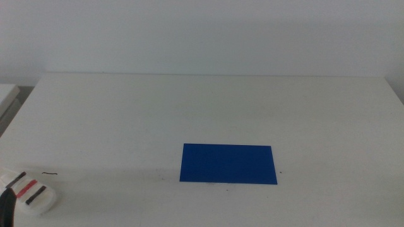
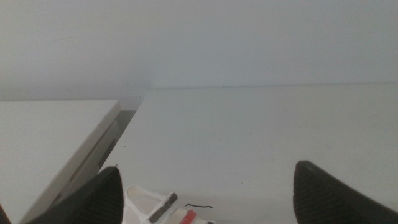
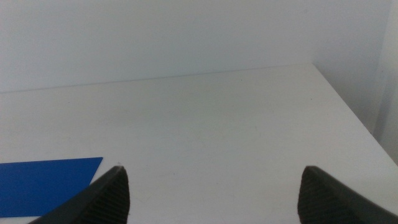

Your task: Use one arm to grab the shoe from the table and place it on the mat.

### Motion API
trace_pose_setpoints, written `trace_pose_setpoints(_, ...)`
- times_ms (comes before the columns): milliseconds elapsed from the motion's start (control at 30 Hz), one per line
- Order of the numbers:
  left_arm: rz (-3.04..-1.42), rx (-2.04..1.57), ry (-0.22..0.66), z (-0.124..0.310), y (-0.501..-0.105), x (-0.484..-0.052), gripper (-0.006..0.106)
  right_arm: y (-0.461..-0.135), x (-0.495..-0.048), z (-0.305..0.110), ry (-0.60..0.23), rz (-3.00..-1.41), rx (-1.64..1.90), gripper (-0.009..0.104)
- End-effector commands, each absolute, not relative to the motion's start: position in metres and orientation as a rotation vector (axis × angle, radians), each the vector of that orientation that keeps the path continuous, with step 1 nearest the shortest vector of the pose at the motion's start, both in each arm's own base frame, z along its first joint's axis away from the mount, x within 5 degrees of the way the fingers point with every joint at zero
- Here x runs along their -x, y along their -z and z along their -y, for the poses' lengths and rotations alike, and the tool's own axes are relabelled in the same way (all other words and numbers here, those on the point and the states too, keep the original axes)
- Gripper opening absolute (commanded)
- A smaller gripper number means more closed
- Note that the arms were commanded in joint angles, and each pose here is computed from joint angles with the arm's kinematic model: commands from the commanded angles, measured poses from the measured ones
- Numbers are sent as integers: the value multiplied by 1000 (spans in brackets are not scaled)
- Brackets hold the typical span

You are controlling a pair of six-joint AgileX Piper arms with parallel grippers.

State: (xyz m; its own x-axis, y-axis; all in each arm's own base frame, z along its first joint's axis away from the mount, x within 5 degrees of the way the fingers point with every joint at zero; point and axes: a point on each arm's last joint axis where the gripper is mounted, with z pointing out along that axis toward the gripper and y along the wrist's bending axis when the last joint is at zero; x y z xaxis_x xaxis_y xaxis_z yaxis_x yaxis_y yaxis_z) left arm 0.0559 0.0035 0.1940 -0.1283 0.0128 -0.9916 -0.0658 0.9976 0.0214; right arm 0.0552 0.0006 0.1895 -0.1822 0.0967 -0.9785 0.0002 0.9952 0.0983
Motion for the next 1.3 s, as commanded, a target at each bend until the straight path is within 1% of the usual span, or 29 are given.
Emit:
trace_pose_setpoints(0, -1681, 43, -68, -4, -195, -56, 94, -190, -55, 0, -78, -1744, -63, 79)
trace_pose_setpoints(133, -1681, 40, -76, -4, -195, -56, 94, -190, -55, 0, -78, -1744, -63, 79)
trace_pose_setpoints(200, -1707, 79, -95, -6, -207, -57, 94, -190, -55, 0, -78, -1744, -63, 79)
trace_pose_setpoints(267, -1790, 155, -73, -8, -233, -62, 94, -190, -55, 0, -78, -1744, -63, 79)
trace_pose_setpoints(367, -2050, 274, -92, -17, -273, -80, 94, -190, -55, 0, -78, -1744, -63, 79)
trace_pose_setpoints(433, -2227, 372, -65, -24, -297, -92, 94, -190, -55, 0, -78, -1744, -63, 79)
trace_pose_setpoints(500, -2336, 489, -14, -32, -315, -104, 94, -190, -55, 0, -78, -1744, -63, 79)
trace_pose_setpoints(633, -2485, 744, 111, -48, -337, -130, 94, -190, -55, 0, -78, -1744, -63, 79)
trace_pose_setpoints(667, -2518, 797, 125, -53, -340, -137, 94, -190, -55, 0, -78, -1744, -63, 79)
trace_pose_setpoints(767, -2539, 927, 127, -66, -342, -159, 94, -190, -55, 0, -78, -1744, -63, 79)
trace_pose_setpoints(833, -2550, 1020, 163, -73, -337, -174, 94, -190, -55, 0, -78, -1744, -63, 79)
trace_pose_setpoints(933, -2562, 1186, 198, -81, -323, -189, 94, -190, -55, 0, -78, -1744, -63, 79)
trace_pose_setpoints(1067, -2572, 1380, 194, -89, -301, -202, 94, -190, -55, 0, -78, -1744, -63, 79)
trace_pose_setpoints(1133, -2549, 1430, 194, -94, -293, -209, 94, -190, -55, 0, -78, -1744, -63, 79)
trace_pose_setpoints(1200, -2498, 1518, 216, -93, -285, -217, 94, -190, -55, 0, -78, -1744, -63, 79)
trace_pose_setpoints(1233, -2493, 1528, 188, -91, -281, -221, 94, -190, -55, 0, -78, -1744, -63, 79)
trace_pose_setpoints(1267, -2488, 1525, 140, -90, -278, -224, 94, -190, -55, 0, -78, -1744, -63, 79)
